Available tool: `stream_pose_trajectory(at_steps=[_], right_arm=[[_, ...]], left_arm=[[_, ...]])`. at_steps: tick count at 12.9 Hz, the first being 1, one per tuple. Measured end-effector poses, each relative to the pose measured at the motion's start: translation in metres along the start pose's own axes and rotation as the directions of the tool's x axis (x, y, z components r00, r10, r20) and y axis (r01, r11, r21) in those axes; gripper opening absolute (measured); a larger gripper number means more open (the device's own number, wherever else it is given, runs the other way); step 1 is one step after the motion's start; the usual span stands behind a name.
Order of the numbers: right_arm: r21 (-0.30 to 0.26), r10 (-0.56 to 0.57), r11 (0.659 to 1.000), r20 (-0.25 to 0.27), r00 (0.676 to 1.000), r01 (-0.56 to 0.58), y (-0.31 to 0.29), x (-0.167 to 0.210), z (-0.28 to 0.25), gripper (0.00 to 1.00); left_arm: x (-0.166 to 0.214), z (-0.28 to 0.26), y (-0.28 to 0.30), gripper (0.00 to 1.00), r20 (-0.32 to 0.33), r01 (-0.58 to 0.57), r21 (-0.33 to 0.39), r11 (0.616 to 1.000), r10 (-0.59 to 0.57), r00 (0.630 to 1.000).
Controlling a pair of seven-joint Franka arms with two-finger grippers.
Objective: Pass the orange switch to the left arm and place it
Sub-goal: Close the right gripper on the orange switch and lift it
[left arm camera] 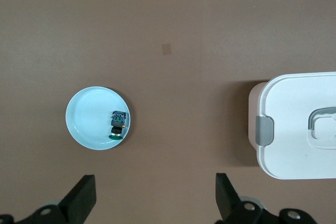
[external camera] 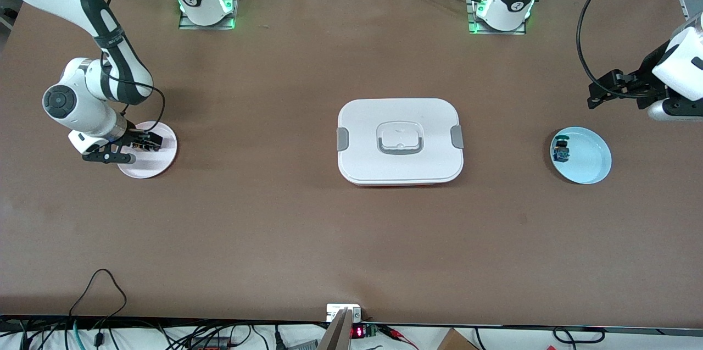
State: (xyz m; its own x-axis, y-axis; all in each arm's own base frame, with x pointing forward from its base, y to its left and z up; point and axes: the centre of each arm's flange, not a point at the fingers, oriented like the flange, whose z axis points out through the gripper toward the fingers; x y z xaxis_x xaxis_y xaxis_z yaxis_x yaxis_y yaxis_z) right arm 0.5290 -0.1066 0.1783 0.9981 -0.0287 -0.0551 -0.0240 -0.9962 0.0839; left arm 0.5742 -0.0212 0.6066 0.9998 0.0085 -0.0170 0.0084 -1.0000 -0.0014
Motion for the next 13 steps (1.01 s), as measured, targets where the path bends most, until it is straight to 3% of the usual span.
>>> stream_pose_trajectory(at_steps=[5, 6, 8, 11, 13], right_arm=[[0.001, -0.016, 1.0, 0.003, 1.0, 0.016, -0.001, -0.001, 0.001, 1.0], [0.001, -0.018, 1.0, 0.004, 1.0, 0.018, -0.001, -0.001, 0.002, 0.95], [0.002, -0.019, 1.0, 0.005, 1.0, 0.019, -0.001, -0.001, 0.003, 0.72], [0.006, -0.032, 0.999, 0.016, 0.999, 0.032, -0.007, 0.0, 0.001, 0.72], [0.015, -0.04, 0.999, 0.07, 0.997, 0.039, -0.014, 0.001, -0.009, 0.72]], left_arm=[[0.0, 0.0, 0.0, 1.0, 0.001, 0.0, 0.0, 1.0, 0.0, 1.0], [0.0, 0.0, 0.0, 1.0, 0.002, 0.0, 0.0, 1.0, 0.0, 1.0], [0.0, 0.0, 0.0, 1.0, 0.003, 0.0, 0.0, 1.0, 0.0, 1.0], [0.0, 0.0, 0.0, 1.0, 0.003, 0.0, 0.0, 1.0, 0.0, 1.0], [0.0, 0.0, 0.0, 1.0, 0.003, 0.0, 0.0, 1.0, 0.0, 1.0]])
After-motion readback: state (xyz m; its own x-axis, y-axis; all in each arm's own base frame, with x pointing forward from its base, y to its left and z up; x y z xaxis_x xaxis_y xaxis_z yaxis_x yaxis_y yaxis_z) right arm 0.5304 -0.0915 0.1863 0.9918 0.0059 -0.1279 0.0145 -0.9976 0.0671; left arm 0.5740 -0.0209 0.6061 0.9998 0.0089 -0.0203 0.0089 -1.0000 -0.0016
